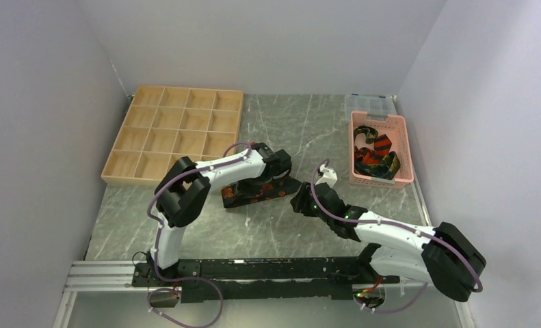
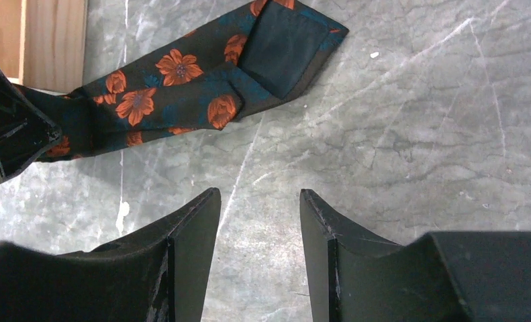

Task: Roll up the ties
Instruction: Roll the tie at the center of the board.

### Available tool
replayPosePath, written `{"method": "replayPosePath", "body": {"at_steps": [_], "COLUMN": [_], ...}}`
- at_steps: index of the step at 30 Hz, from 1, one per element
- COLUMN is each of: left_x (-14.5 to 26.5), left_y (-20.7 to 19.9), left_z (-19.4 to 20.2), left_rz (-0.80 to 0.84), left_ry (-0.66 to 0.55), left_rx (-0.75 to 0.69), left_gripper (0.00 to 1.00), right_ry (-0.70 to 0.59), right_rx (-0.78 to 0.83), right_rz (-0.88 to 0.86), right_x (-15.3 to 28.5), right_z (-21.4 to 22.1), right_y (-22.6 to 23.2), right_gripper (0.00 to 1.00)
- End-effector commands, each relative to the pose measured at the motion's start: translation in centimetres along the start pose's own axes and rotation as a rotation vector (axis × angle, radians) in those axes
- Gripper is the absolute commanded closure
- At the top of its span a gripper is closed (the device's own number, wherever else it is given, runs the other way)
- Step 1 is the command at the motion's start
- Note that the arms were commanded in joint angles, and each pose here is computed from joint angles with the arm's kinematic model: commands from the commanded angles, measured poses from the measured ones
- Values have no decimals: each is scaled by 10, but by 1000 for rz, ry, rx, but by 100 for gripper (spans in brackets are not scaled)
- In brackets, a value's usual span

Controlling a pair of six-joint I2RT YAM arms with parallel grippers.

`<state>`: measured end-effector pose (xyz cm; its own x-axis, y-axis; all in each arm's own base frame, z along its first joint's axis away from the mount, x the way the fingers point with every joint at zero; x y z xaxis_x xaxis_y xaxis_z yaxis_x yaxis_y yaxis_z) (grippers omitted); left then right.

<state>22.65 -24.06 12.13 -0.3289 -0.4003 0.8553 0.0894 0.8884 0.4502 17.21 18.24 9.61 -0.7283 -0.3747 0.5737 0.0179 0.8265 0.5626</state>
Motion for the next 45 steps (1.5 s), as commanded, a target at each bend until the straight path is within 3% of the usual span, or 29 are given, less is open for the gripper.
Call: {"method": "replayPosePath", "body": {"at_steps": [1, 8, 11, 17, 23, 34, 42, 45], "left_x": [4, 3, 2, 8, 31, 49, 15, 8], "left_y": [-18, -28, -30, -26, -10, 34, 97, 108], "left_z": [-7, -11, -10, -8, -3, 17, 60, 70], "left_rz": [79, 160, 171, 231, 376, 505, 799, 862], "left_ry": [-13, -34, -39, -74, -186, -350, -584, -634], "left_rx": [-9, -21, -20, 14, 102, 272, 544, 561], "left_gripper": [88, 51, 41, 37, 23, 19, 8, 6], "right_ry": [-28, -27, -26, -2, 40, 153, 237, 245], "right_rx": [-14, -11, -10, 9, 41, 105, 93, 112], "right_rz": [9, 12, 9, -36, -91, -271, -318, -277], "right_x": [1, 1, 1, 0, -1, -6, -33, -47], "right_z": [-3, -2, -2, 0, 1, -9, -15, -13], "right_y": [-3, -5, -4, 1, 12, 63, 113, 123], "right_gripper": [48, 48, 47, 47, 46, 42, 42, 43]}}
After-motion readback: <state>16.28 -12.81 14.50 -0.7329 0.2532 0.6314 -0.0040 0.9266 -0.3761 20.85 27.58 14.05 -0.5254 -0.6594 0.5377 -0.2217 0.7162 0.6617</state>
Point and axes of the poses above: each gripper's point midway between its finger pads, its own x axis back along the fingers, its own y axis along the line the jaws close on, z = x × y, the point moved 7 cm from there along x, back along the fingers, and after that the axes turned 8 degrees about -x, right-handed, at the moved point
